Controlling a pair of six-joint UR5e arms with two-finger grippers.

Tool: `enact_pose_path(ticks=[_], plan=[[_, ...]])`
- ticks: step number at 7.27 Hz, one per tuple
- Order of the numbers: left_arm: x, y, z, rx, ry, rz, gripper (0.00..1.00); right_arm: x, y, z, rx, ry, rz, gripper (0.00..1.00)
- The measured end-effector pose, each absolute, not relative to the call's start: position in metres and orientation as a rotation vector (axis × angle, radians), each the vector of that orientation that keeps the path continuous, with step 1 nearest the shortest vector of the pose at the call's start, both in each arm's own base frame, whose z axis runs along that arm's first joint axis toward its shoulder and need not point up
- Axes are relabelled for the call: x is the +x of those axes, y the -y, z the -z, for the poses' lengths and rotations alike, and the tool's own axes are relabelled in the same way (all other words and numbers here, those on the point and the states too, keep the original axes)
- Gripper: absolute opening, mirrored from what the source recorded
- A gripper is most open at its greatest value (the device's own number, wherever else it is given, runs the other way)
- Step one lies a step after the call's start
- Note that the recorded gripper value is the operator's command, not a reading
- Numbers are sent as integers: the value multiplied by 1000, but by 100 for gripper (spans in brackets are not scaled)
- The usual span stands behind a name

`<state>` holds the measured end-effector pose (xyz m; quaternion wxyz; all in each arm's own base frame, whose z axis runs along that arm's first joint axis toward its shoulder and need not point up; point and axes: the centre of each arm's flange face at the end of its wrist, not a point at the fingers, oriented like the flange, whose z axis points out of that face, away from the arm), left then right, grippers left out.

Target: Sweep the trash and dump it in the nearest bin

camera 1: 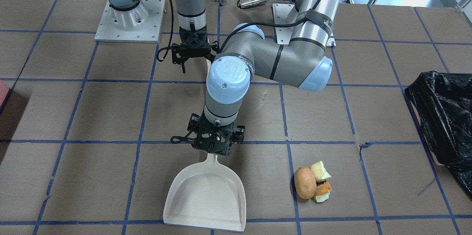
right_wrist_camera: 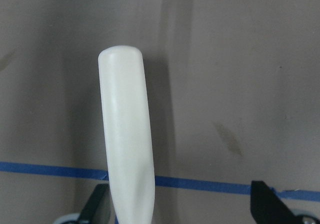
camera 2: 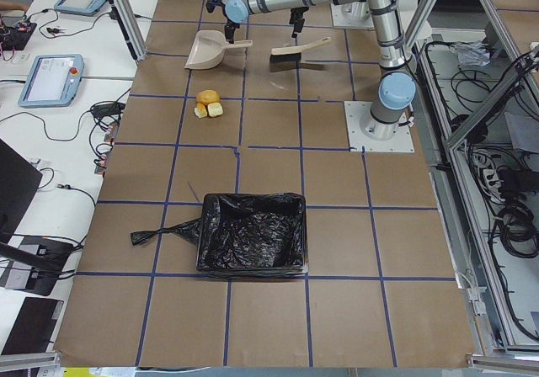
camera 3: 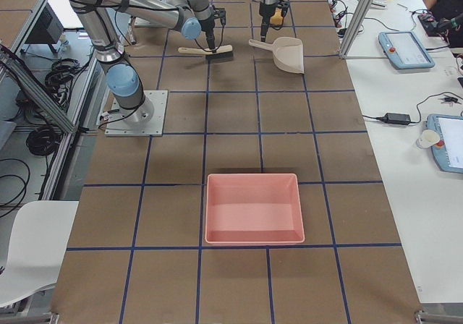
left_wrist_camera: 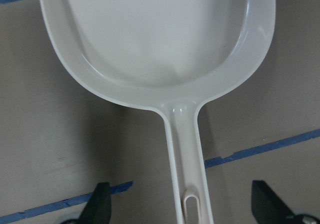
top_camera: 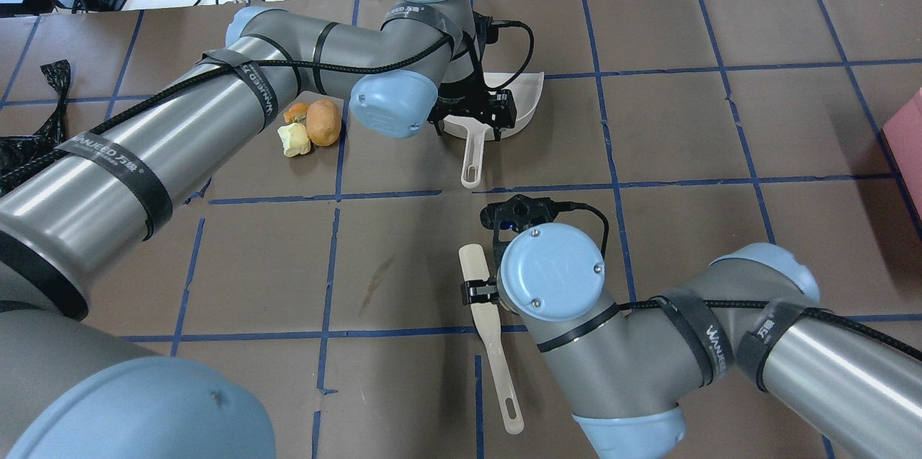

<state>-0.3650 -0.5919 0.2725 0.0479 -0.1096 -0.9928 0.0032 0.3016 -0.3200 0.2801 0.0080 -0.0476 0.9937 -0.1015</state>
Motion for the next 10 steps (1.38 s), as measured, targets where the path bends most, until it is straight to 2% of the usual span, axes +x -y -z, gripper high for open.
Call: enact_pose_path(ticks=[3,6,10], plan=[[-371,592,-258,-310,3038,10,100,266,312,-315,-148,-3140,255,98],[-370,589,-251,-282,3039,28,100,262,281,-293,-121,-3104,145,98],[-367,580,-240,-285,3039,41,98,290,260,-279,-142,-3070,107,98]])
